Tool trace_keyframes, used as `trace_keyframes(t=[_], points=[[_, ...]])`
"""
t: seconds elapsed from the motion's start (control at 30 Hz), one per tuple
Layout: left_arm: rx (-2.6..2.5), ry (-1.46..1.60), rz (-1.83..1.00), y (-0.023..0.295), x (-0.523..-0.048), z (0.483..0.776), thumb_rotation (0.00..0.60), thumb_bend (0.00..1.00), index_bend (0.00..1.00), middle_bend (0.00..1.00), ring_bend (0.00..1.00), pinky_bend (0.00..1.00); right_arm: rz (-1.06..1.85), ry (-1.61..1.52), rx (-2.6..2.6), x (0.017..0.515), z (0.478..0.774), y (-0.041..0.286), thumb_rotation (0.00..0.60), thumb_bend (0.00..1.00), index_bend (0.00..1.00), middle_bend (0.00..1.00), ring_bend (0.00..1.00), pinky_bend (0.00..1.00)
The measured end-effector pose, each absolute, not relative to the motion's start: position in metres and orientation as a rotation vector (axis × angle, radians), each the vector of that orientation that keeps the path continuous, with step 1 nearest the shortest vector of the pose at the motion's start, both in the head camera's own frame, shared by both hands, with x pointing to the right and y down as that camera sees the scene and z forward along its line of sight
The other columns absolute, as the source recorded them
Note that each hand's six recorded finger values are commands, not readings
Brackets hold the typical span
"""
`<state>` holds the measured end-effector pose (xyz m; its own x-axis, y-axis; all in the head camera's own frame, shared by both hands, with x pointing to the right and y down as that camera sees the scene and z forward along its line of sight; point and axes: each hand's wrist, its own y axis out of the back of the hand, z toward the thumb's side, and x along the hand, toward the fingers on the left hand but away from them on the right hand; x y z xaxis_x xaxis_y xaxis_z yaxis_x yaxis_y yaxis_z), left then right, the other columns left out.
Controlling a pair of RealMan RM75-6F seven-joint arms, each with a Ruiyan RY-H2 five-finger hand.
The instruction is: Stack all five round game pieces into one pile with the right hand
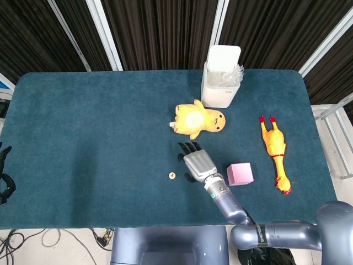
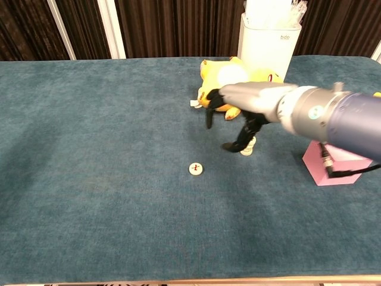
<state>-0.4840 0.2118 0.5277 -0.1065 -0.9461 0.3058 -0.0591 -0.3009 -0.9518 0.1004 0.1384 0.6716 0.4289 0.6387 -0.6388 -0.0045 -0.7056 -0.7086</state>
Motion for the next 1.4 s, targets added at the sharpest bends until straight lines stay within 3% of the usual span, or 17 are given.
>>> trace_keyframes(t=[0.37, 1.4], points=[[-1.4, 1.155, -1.505, 0.212, -0.483, 0.529, 0.6, 0.82, 0.13, 0.0, 0.0, 0.01, 1.285, -0.509, -2.048, 0.069, 0.686, 0.147, 0.6, 0.41, 0.35, 0.0, 0.0, 0.0], [-1.395, 1.164, -1.505, 0.211, -0.483, 0.529, 0.6, 0.82, 0.13, 0.0, 0.0, 0.01, 1.35, -0.452, -2.043, 0.065, 0.719, 0.166, 0.6, 0.41, 0.42, 0.0, 0.0, 0.0]])
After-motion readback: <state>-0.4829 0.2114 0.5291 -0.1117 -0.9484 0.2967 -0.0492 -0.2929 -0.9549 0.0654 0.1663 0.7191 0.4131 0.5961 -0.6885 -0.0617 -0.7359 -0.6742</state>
